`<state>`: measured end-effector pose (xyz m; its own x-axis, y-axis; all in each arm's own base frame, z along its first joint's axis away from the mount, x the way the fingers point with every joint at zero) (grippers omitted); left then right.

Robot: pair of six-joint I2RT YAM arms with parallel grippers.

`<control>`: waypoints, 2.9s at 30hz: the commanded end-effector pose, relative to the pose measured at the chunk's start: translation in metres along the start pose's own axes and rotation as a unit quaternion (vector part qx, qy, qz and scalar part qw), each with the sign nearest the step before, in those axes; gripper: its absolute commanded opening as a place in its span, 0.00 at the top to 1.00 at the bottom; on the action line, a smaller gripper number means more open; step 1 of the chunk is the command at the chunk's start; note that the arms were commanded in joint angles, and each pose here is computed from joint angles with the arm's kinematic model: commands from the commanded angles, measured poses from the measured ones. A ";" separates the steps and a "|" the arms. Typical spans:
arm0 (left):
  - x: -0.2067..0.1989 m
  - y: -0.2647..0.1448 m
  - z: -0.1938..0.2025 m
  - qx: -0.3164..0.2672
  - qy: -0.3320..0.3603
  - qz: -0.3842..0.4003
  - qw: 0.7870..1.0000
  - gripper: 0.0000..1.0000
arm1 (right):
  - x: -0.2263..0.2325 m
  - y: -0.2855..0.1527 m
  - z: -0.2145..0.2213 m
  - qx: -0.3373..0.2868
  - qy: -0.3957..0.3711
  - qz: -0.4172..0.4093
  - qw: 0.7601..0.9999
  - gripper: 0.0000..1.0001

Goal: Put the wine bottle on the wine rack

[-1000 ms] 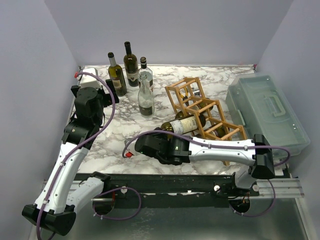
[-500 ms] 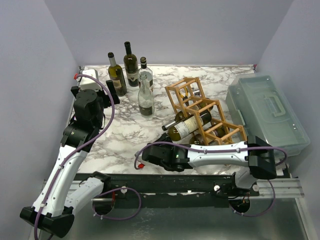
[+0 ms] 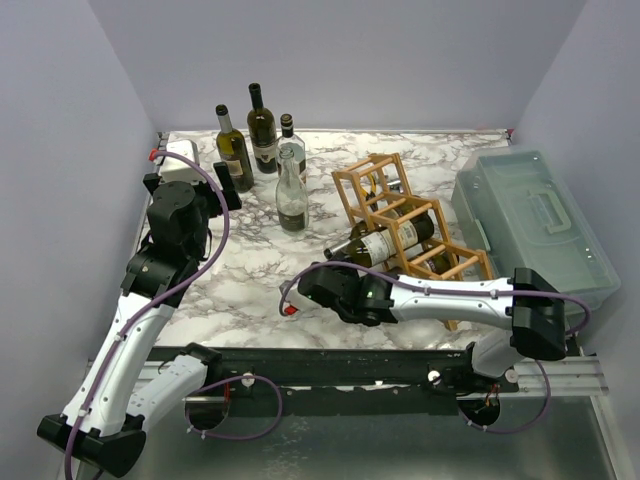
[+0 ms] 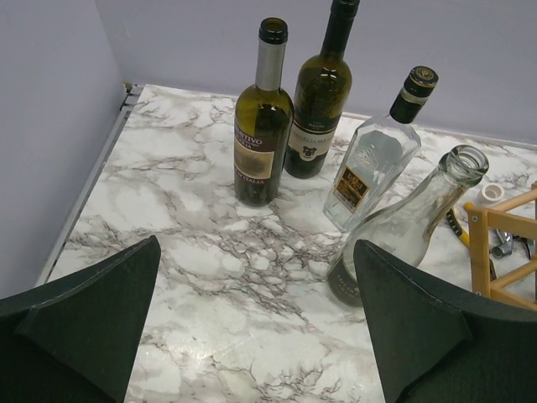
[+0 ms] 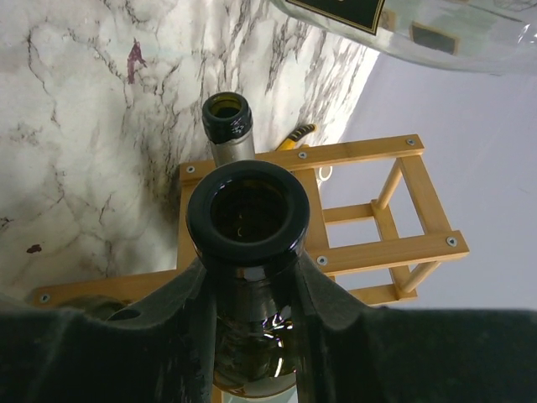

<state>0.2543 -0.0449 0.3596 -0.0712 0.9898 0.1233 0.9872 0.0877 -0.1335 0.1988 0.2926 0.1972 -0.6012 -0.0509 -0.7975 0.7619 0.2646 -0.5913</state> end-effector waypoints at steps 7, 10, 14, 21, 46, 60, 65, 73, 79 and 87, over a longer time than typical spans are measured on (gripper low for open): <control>-0.001 0.002 0.001 -0.003 -0.002 -0.008 1.000 0.01 | -0.005 0.009 0.016 0.017 -0.054 0.006 0.998 1.00; -0.002 0.002 0.001 -0.002 -0.001 -0.007 1.000 0.01 | -0.008 0.014 0.020 0.026 -0.053 0.014 0.998 0.99; -0.002 0.002 0.002 -0.002 0.000 -0.006 1.000 0.01 | -0.012 0.018 0.024 0.024 -0.045 0.025 0.998 0.99; -0.003 0.001 0.001 -0.003 0.000 -0.005 1.000 0.01 | -0.023 0.028 0.038 0.017 -0.001 0.027 0.999 0.99; -0.006 0.004 0.004 0.004 0.006 -0.003 1.000 0.01 | -0.032 -0.012 0.010 -0.119 0.185 -0.078 0.972 0.00; 0.004 0.009 0.006 0.012 0.001 -0.023 1.000 0.01 | -0.144 -0.041 -0.042 -0.319 0.689 0.067 0.647 0.00; 0.007 0.009 0.008 0.015 0.003 -0.030 0.999 0.01 | -0.177 0.014 -0.038 -0.292 0.765 0.061 0.571 0.00; 0.007 0.005 0.005 0.005 -0.007 -0.022 1.000 0.01 | -0.202 0.088 -0.058 -0.274 0.770 0.078 0.571 0.00; 0.008 0.001 0.002 -0.002 -0.005 -0.024 1.000 0.01 | -0.196 0.127 -0.068 -0.270 0.761 0.093 0.583 0.02; 0.005 -0.001 0.001 -0.005 -0.002 -0.019 1.000 0.01 | -0.177 0.155 -0.074 -0.253 0.726 0.087 0.634 0.58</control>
<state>0.2551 -0.0413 0.3570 -0.0945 0.9875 0.1259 0.9840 0.1118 -0.1389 0.4028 0.4072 0.2485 -0.3533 0.8664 0.3529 0.8963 0.4216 -0.1376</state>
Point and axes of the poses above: each gripper's point midway between its finger pads, its own y axis out along the fingers, its own x axis along the line the jaws close on, z = x × y, the point moved 5 cm from there along -y, back along the fingers, and after that the axes turned 14 degrees about y, right-handed, at the moved point
